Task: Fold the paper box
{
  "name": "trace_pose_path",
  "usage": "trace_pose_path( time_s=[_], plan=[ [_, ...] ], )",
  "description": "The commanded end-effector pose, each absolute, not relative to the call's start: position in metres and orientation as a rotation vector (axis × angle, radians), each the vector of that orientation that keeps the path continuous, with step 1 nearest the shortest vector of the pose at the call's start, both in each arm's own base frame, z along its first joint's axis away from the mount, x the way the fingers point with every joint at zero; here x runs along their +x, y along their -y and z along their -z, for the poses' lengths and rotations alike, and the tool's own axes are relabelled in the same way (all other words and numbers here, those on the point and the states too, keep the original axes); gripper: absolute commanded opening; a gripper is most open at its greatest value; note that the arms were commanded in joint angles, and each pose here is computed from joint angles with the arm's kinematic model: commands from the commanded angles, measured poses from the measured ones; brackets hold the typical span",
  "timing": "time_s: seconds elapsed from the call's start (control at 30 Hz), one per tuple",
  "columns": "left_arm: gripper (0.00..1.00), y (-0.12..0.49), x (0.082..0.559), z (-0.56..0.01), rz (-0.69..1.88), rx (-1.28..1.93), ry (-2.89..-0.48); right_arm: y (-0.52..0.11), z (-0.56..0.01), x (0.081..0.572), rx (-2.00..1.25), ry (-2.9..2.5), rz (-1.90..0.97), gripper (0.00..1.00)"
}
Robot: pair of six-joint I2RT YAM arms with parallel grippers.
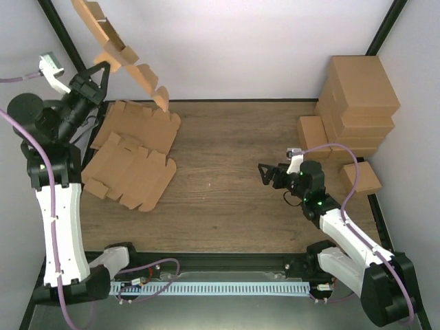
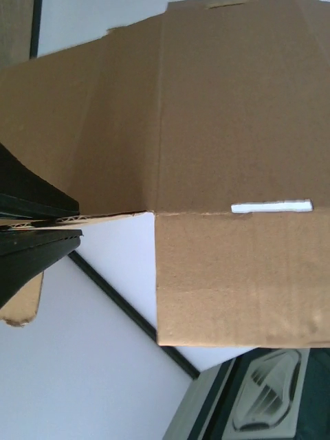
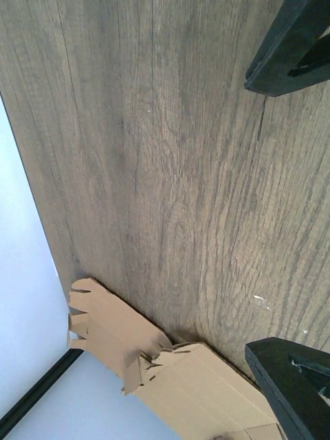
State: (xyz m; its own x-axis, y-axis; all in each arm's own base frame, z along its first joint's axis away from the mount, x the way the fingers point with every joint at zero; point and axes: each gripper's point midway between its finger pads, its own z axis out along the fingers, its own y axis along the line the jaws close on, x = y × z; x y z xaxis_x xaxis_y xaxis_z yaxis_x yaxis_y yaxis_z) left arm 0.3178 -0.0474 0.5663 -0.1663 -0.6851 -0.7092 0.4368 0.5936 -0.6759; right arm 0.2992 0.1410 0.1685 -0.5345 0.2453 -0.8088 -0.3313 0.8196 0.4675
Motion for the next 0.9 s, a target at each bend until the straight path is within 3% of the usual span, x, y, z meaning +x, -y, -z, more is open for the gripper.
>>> trace_pose_path(
  time_s=[0.0, 0.37, 0.6, 0.87],
  plan=[
    [0.07, 0.063, 0.323, -0.531, 1.125, -0.217, -1.509, -0.139, -0.179, 0.299, -0.065, -1.992, -0.717, 1.00],
    [0.05, 0.155, 0.303, -0.319, 1.382, -0.266, -2.002, -0.125, -0.186, 0.291, -0.033, -2.004, -0.641, 1.00],
    [0.06, 0.178, 0.286, -0.344, 1.443, -0.232, -1.925, -0.121, -0.187, 0.286, -0.033, -1.992, -0.624, 1.00],
    [0.06, 0.283, 0.268, -0.377, 1.685, -0.020, -1.944, -0.109, -0.194, 0.280, -0.005, -1.973, -0.566, 1.00]
  ],
)
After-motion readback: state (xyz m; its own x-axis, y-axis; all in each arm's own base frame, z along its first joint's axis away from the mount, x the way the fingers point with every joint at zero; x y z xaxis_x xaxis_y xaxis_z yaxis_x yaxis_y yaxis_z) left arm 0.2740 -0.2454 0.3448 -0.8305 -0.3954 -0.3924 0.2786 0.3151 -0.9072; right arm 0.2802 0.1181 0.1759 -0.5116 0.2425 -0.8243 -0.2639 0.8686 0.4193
